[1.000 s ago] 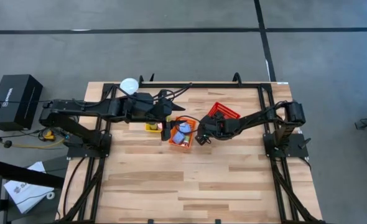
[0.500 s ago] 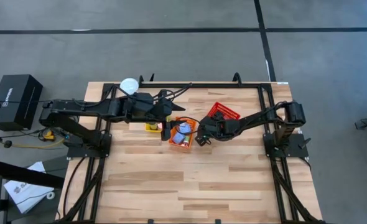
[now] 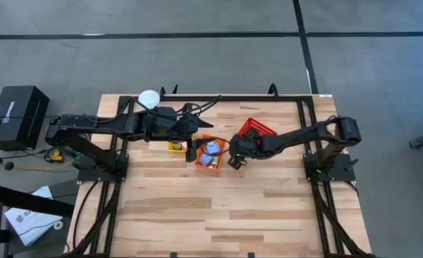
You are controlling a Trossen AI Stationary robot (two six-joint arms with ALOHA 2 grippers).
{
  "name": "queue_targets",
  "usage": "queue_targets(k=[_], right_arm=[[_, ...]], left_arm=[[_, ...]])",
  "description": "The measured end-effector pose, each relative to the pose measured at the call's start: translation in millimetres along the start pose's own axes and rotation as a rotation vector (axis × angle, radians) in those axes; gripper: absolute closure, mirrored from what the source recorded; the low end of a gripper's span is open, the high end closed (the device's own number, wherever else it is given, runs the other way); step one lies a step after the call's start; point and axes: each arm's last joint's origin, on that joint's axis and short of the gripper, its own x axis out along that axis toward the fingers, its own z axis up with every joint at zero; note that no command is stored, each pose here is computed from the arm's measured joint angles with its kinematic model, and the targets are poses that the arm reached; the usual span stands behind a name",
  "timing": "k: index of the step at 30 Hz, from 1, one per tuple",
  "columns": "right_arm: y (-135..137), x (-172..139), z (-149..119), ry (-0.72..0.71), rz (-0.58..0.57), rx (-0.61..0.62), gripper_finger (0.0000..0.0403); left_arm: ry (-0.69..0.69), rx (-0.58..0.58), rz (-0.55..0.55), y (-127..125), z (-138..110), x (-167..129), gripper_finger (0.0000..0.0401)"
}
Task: Pick & Place Office items
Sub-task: Put the blue charger adapter into the orange bin, then return to Home Position
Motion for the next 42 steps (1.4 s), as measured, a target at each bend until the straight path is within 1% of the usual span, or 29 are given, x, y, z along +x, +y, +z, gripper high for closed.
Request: queue_targets(k=[4,7,8,10,13,16,17,21,24,26,30,33,39,42], right_arm=[[-1,-31,12,-0.05,0.037,0.004,0.0278],[2,-55,20,-0.133,0.096,0.015,0.0276],[4,-61,24,-0.173,0.12,0.026,0.0276],[11,-68,29,-0.251,0.165,0.011,0.0275],[26,-62,35,-0.336,0.213,-0.022,0.0276],[40,-39,34,-0.353,0.223,-0.05,0.0275],[43,-30,32,-0.342,0.218,-0.06,0.0274],[55,-3,32,-0.301,0.26,-0.089,0.0264],[63,7,38,-0.284,0.274,-0.149,0.0243],[63,9,40,-0.246,0.259,-0.173,0.0222],[64,5,49,-0.181,0.223,-0.205,0.0178],[60,-2,59,-0.132,0.199,-0.221,0.0156],[52,-18,73,-0.01,0.141,-0.262,0.0148],[49,-30,75,0.055,0.118,-0.318,0.0148]], left_arm=[[-0.001,0.001,0.0,0,0,0,0.0196],[0.0,0.001,0.0,0,0,0,0.0196],[-0.001,0.001,0.001,0,0,0,0.0196],[0.0,0.002,0.0,0,0,0,0.0196],[0.0,0.002,0.0,0,0,0,0.0196],[0.0,0.002,0.0,0,0,0,0.0196],[0.001,0.002,0.0,0,0,0,0.0196],[0.001,0.001,0.0,0,0,0,0.0196],[0.0,0.001,0.0,0,0,0,0.0196],[0.0,0.001,0.0,0,0,0,0.0196],[0.0,0.0,0.0,0,0,0,0.0196],[0.0,0.001,0.0,0,0,0,0.0196],[0.001,0.001,0.0,0,0,0,0.0196],[0.0,0.002,-0.004,-1,0,0,0.0196]])
